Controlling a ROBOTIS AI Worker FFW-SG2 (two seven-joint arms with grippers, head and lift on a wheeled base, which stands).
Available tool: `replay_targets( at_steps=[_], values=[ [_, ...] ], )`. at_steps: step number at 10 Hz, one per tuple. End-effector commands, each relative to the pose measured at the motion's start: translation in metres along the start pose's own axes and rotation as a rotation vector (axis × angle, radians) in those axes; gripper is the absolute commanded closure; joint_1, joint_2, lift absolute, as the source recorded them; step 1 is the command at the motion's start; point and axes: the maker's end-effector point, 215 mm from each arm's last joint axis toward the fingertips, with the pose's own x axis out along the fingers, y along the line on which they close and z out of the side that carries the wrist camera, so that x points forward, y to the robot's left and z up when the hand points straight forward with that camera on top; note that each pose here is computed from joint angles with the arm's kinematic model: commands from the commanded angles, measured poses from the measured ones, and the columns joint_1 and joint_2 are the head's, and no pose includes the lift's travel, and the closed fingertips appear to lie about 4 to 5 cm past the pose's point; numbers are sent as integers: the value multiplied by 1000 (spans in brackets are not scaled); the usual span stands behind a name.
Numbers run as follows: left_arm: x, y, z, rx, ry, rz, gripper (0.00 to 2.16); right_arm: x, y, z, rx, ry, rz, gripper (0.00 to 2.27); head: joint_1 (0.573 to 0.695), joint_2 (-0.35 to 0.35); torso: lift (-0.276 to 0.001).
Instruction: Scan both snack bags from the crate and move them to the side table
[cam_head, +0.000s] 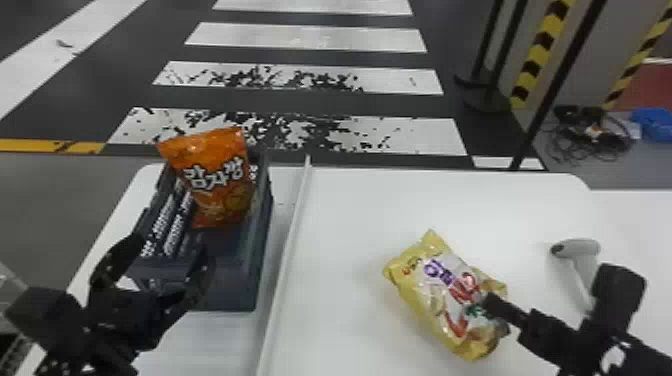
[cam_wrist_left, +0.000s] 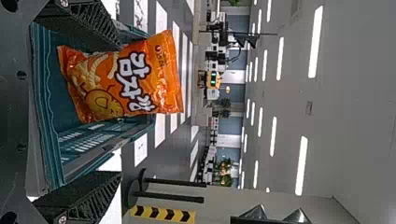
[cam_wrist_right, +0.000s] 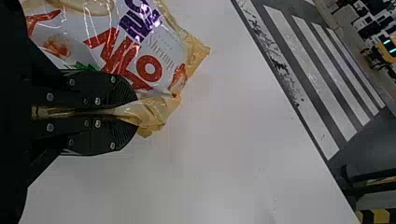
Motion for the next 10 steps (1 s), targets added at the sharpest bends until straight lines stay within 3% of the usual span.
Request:
replay_targets(
  at_steps=[1,3,6,7,10],
  values=[
    [0,0,0,-5,0,1,56,-10,3,34,-20,-72,-12,2246,695,-34,-99],
    [0,0,0,-4,0,0,56,-24,4,85,-132,-202,-109,2246,695,-56,-99],
    [1,1,1,-6,-2,-1,56,-44,43,134,-571,-432,-391,2246,695,-91,-99],
    [1,1,1,-7,-2,0,56,-52,62,142,-697,-499,-472,2246,695,-85,-99],
    [1,1,2,-9,-3,-1,60,-58,104,133,-1123,-596,-690,2246,695,-39,-99]
  ],
)
